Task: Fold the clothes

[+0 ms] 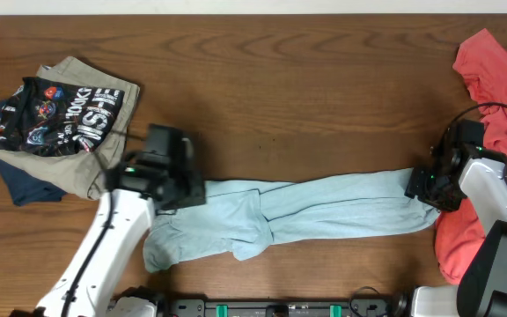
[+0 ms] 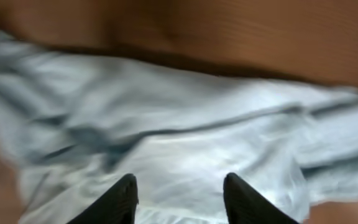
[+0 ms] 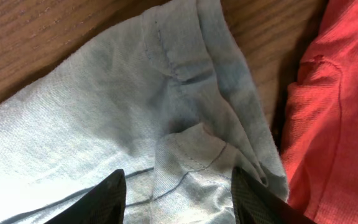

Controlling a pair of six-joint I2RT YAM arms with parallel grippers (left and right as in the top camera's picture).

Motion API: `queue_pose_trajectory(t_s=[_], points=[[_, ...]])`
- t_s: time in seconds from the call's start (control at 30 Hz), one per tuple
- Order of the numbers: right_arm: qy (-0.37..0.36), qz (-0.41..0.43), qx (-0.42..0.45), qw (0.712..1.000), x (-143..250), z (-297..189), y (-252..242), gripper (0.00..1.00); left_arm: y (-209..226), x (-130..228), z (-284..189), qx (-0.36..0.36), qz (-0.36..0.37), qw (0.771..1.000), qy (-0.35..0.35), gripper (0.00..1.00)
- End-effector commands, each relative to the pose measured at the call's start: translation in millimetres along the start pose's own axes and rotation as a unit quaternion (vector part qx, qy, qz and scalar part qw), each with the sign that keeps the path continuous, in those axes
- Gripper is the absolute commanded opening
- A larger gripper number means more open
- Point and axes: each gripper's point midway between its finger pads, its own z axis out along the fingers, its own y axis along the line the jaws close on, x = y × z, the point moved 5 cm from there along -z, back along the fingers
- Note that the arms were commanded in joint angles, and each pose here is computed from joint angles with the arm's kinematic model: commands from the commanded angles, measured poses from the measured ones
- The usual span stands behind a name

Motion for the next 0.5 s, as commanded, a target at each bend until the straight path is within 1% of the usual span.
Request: queue_pose_trajectory(t_s=[0.0,0.03,0.3,0.47], points=[[0.003,0.007,-0.001,1.000,1.4,0.2,-1.9,0.53,-24.5,4.1,11.5,0.019,0.088,0.996,0.015,0.51],[0.003,0.007,-0.001,1.000,1.5,0.2,-1.9,0.53,-30.7,5.2,16.1,0.022,0.100,0.995,0.019,0.53],[0.003,0.007,-0.001,1.000,1.5,0.2,-1.9,0.53,-78.2,10.1,57.1,0.047,0.184,0.981,0.024,0.53],[0.001,0.007,-0.001,1.000,1.0,0.2,-1.8,0.53,-100.0,13.4,67.9,0.064,0.218,0.974,0.012,0.52]])
